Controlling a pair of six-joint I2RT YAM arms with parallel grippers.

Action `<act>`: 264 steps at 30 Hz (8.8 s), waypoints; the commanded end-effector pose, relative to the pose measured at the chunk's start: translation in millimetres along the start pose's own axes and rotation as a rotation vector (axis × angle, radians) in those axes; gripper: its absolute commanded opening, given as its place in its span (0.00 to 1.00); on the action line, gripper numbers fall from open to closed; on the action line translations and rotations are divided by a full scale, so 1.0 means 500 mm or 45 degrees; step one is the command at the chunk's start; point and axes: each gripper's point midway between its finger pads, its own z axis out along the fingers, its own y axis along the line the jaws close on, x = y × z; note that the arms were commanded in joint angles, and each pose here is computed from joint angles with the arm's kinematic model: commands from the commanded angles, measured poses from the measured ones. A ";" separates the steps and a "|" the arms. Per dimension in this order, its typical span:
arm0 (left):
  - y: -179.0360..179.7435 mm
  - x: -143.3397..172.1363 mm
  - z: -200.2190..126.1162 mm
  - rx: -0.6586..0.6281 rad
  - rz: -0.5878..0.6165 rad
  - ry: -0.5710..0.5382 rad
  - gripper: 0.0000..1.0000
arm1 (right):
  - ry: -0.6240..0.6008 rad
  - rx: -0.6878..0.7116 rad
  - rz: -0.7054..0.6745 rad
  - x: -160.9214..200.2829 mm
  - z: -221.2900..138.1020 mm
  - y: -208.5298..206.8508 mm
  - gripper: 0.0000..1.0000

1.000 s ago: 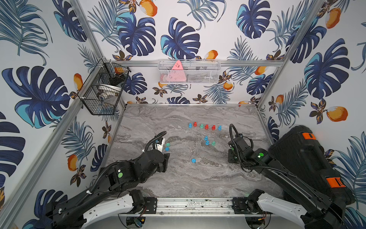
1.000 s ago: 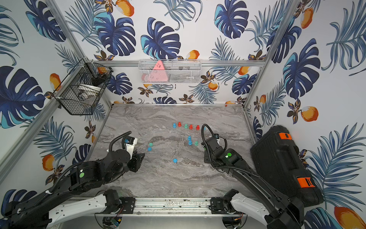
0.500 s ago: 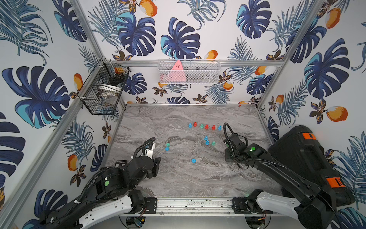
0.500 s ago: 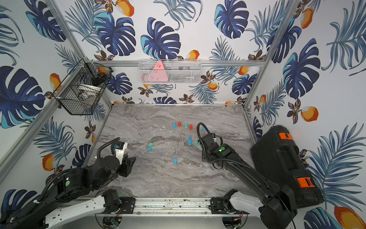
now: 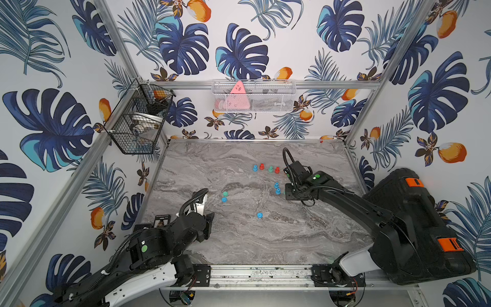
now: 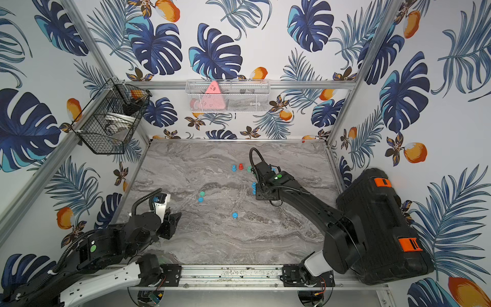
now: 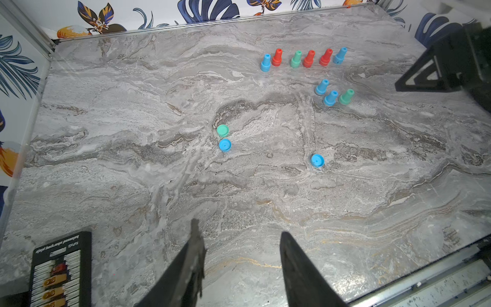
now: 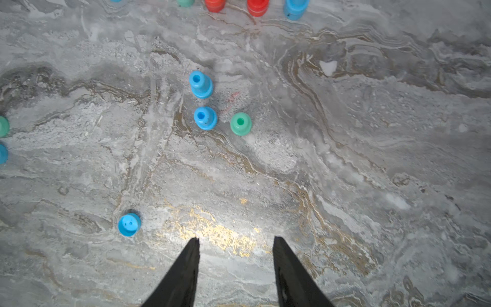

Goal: Close the stamp cap
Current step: Pick up the stamp from the center of the board, then close the cover of the stamp, then pick up the stamp from the center of the board, then place the stamp at the center of the board.

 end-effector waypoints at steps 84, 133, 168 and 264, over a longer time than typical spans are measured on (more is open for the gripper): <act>0.020 -0.020 -0.024 0.006 -0.045 -0.107 0.51 | 0.265 0.061 -0.092 -0.116 0.265 0.067 0.25; 0.024 -0.020 -0.024 -0.003 -0.048 -0.108 0.51 | 0.195 -0.054 -0.348 0.106 0.126 0.274 0.20; 0.027 -0.019 -0.025 -0.012 -0.054 -0.108 0.51 | 0.210 -0.064 -0.345 0.167 0.125 0.276 0.19; 0.028 -0.021 -0.029 -0.003 -0.062 -0.121 0.51 | 0.192 0.098 0.267 -0.160 0.200 -0.177 0.20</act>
